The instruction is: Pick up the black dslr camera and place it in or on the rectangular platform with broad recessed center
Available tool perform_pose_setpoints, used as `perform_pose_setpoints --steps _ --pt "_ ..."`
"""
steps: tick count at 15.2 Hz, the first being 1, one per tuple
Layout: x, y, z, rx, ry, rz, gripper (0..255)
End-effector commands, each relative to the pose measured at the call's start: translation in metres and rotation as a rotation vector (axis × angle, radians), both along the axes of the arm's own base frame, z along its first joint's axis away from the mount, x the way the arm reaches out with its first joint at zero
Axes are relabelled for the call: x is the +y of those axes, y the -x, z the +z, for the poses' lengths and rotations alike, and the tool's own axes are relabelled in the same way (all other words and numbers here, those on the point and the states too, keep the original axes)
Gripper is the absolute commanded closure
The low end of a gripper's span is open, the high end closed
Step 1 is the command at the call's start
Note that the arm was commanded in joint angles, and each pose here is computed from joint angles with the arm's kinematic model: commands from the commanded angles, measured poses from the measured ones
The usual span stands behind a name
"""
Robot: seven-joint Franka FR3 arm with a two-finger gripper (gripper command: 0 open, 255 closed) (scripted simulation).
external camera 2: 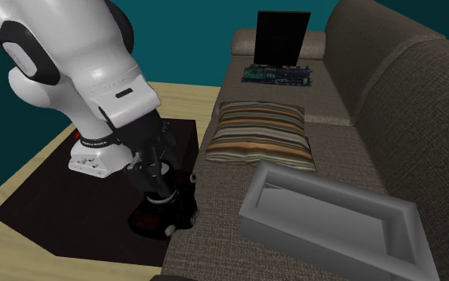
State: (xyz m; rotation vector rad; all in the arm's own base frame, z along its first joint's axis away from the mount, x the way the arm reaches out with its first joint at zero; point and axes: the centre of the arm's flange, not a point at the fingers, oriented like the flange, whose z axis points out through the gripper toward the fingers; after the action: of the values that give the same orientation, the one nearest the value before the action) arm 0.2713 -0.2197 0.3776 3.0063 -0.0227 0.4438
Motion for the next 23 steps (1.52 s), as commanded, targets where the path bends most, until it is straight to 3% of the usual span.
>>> perform_pose_setpoints --steps 1,7,23 --pt "-0.001 0.0 0.011 -0.001 0.001 0.0 255" --pt "-0.001 0.0 0.04 -0.001 0.001 0.0 255" --pt "0.002 -0.211 0.042 -0.001 0.001 0.0 255"
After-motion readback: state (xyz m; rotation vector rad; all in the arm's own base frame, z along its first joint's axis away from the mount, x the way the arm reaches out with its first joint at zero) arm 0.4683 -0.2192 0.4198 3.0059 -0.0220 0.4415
